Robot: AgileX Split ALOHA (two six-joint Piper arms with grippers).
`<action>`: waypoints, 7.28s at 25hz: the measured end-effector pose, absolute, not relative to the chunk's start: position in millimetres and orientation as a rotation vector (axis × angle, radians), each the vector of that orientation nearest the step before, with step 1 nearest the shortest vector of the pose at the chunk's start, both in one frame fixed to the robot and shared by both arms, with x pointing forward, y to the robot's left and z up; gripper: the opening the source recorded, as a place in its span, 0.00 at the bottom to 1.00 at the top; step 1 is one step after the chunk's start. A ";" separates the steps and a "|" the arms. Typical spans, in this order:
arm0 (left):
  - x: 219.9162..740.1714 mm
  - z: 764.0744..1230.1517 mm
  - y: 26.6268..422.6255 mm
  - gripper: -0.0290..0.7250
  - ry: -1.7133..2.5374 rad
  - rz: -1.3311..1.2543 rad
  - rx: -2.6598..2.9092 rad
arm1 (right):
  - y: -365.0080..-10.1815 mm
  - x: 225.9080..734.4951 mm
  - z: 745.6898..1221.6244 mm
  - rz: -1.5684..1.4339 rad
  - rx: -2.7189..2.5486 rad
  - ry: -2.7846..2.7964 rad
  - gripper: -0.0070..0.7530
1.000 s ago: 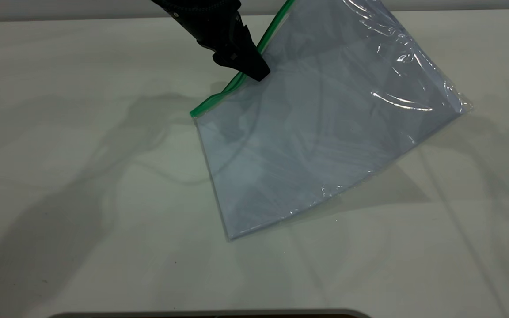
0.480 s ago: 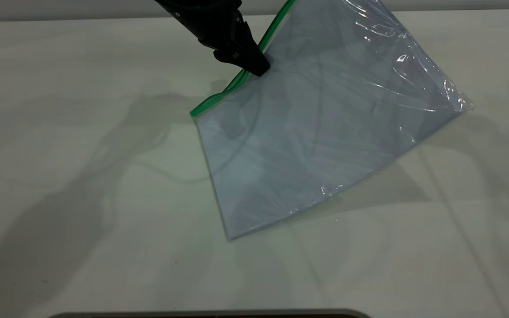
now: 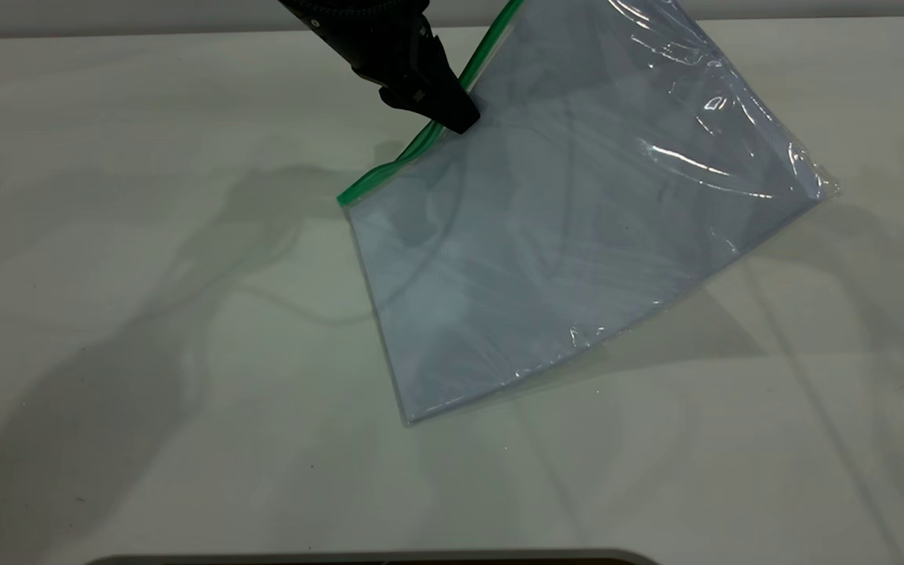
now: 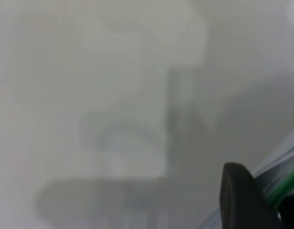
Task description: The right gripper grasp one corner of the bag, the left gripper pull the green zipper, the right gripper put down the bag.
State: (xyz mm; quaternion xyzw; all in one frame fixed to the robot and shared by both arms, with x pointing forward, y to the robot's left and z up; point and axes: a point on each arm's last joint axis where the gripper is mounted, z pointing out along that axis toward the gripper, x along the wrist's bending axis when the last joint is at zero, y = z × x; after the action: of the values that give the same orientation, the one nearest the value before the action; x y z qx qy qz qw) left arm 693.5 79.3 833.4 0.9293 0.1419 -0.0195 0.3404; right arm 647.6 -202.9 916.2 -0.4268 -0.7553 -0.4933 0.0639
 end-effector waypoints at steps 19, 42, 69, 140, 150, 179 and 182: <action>695.6 848.3 80.2 0.36 0.354 -0.008 2.426 | -203.7 647.9 916.4 -1.493 -1.293 -2.277 0.05; 700.0 846.9 83.0 0.11 0.386 0.053 2.451 | -205.1 650.4 913.4 -1.490 -1.337 -2.280 0.05; 705.8 819.2 94.1 0.10 0.459 0.033 2.416 | -220.4 655.6 921.4 -1.675 -1.351 -2.034 0.05; 528.7 1212.7 227.4 0.72 1.410 0.543 2.221 | -214.1 512.9 1111.3 -0.937 -1.358 -2.622 0.57; 422.5 1138.5 253.8 0.72 1.584 0.350 2.320 | -257.0 390.2 1113.0 -0.731 -1.793 -2.673 0.55; 278.7 1028.9 292.6 0.72 1.622 0.460 2.184 | -279.8 327.5 1022.6 -0.595 -2.067 -2.609 0.50; 272.0 1030.7 294.2 0.72 1.593 0.500 2.148 | -279.3 327.3 1022.3 -0.600 -2.067 -2.599 0.49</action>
State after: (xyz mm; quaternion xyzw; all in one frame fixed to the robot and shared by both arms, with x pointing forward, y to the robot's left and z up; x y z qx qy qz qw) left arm 272.0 294.2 1030.7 0.7722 0.5726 0.1795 0.2088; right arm 327.3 -279.3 1022.3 -0.6084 -0.7650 -0.1766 -0.1161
